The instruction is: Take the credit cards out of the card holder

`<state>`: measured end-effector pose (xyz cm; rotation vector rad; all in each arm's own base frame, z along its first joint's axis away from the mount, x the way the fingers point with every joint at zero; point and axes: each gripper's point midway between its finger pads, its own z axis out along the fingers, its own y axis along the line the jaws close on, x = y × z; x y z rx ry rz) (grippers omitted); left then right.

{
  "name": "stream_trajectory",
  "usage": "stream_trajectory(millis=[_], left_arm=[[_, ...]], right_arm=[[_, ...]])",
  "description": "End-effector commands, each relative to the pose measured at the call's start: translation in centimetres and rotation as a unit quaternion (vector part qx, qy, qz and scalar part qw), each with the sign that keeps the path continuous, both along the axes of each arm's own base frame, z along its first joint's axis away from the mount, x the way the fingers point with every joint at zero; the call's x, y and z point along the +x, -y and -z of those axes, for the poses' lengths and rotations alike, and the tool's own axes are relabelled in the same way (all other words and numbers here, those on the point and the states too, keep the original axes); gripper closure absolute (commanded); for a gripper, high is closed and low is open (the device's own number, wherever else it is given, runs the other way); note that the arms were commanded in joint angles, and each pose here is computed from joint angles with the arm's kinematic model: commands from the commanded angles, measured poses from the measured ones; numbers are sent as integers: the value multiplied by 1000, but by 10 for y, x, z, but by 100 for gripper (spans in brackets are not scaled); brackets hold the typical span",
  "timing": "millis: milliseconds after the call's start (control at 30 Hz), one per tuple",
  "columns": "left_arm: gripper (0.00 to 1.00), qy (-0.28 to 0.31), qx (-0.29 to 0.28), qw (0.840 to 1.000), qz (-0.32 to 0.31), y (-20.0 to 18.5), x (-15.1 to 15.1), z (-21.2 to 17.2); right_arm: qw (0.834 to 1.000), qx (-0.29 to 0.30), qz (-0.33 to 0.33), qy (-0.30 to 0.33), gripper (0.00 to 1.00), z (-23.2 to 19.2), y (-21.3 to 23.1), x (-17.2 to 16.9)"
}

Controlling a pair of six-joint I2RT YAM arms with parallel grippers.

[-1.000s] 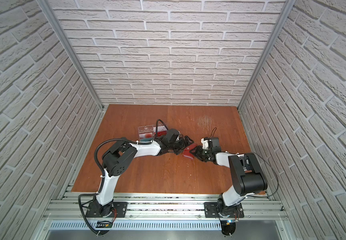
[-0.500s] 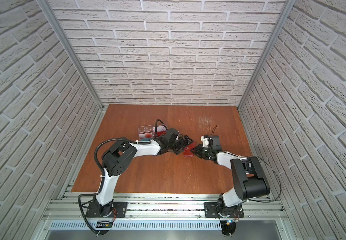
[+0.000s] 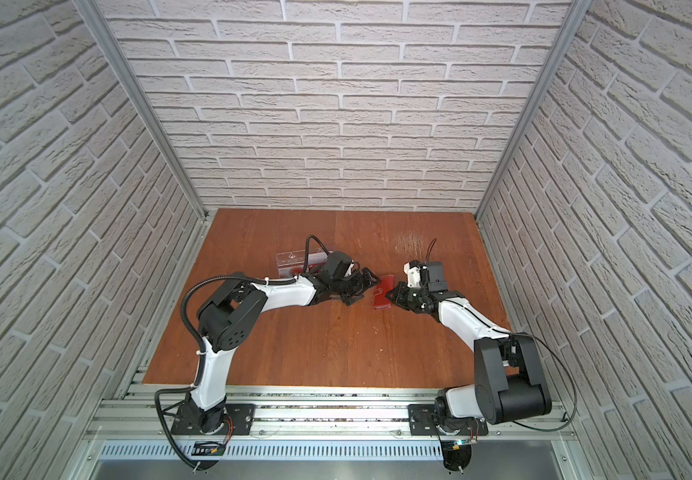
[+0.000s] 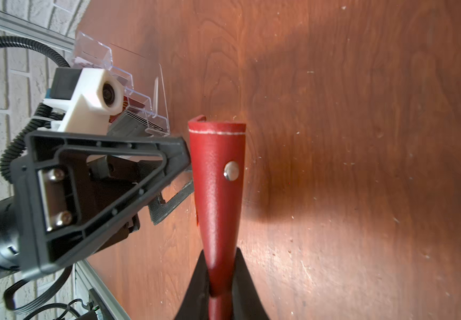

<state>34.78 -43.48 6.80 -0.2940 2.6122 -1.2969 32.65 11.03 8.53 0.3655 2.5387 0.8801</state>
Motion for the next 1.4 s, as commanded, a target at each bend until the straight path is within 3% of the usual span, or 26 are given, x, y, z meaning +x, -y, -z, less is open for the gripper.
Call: stream_trajectory(millis=[0,233,967,1367], left_arm=[[12,36,-13,999,39,15,-8,-36],[21,34,2,998,52,18,-14,-33],[50,13,32,995,96,39,-30,-9],[56,11,63,992,109,39,-31,8]], right_arm=[[999,-27,-13,12,94,-7,3,-1],[998,-59,-15,12,94,-7,10,-2],[997,-73,-19,25,94,-17,9,3],[994,-94,-35,34,94,-19,4,0]])
